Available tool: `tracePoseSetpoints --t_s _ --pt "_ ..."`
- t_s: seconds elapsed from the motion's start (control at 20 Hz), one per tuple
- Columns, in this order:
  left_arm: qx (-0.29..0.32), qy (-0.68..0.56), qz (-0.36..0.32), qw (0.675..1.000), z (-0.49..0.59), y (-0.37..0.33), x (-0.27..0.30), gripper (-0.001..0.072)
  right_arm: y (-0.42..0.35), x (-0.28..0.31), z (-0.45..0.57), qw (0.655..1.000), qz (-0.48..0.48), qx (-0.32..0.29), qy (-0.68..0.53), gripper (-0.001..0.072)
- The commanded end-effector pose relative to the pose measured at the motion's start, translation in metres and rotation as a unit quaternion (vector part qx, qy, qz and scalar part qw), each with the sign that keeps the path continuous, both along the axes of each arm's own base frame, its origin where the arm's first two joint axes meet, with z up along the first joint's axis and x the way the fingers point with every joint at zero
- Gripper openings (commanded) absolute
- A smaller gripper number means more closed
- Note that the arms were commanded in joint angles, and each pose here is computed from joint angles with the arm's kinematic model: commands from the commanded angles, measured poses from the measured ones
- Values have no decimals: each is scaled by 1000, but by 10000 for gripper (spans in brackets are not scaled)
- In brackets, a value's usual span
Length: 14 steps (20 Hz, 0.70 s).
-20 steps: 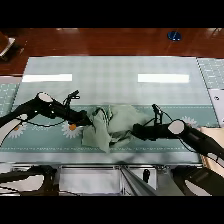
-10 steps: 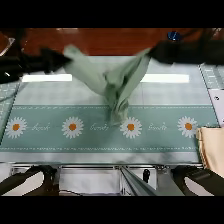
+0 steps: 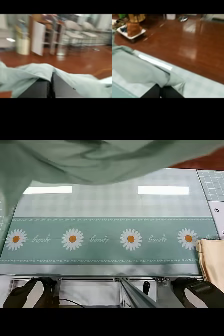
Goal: Fold the shirts.
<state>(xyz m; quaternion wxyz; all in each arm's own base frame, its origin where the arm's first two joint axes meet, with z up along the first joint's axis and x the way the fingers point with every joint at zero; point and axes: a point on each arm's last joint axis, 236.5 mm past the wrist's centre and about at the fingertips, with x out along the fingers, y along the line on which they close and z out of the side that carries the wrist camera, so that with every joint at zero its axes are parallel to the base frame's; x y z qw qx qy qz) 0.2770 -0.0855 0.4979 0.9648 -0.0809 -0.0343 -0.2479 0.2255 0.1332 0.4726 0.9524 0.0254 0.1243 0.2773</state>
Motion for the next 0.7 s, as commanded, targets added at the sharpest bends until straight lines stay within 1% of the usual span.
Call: tracePoseSetpoints --t_s 0.0,0.1,0.2,0.3,0.4,0.55,0.65 --pt "94 -26 142 985 5 26 -63 16 -44 -48 23 996 -71 -5 -53 36" --pt "114 -18 129 985 -9 13 -83 16 -58 -59 22 994 -96 -8 -55 36" --pt "114 -4 94 989 -27 -1 -92 16 -65 -58 5 993 -111 -24 -23 36" --pt "95 43 66 992 -55 -7 -85 16 -63 -47 -19 993 -109 -38 19 36" --pt "75 118 45 989 -98 -7 -68 16 -60 -27 -53 990 -110 -55 68 36" --pt "34 243 -7 969 -189 -16 -40 16 -67 14 -125 974 -135 -93 157 35" --pt "-12 326 -56 944 -258 -32 -24 16 -64 47 -174 964 -142 -108 199 35"
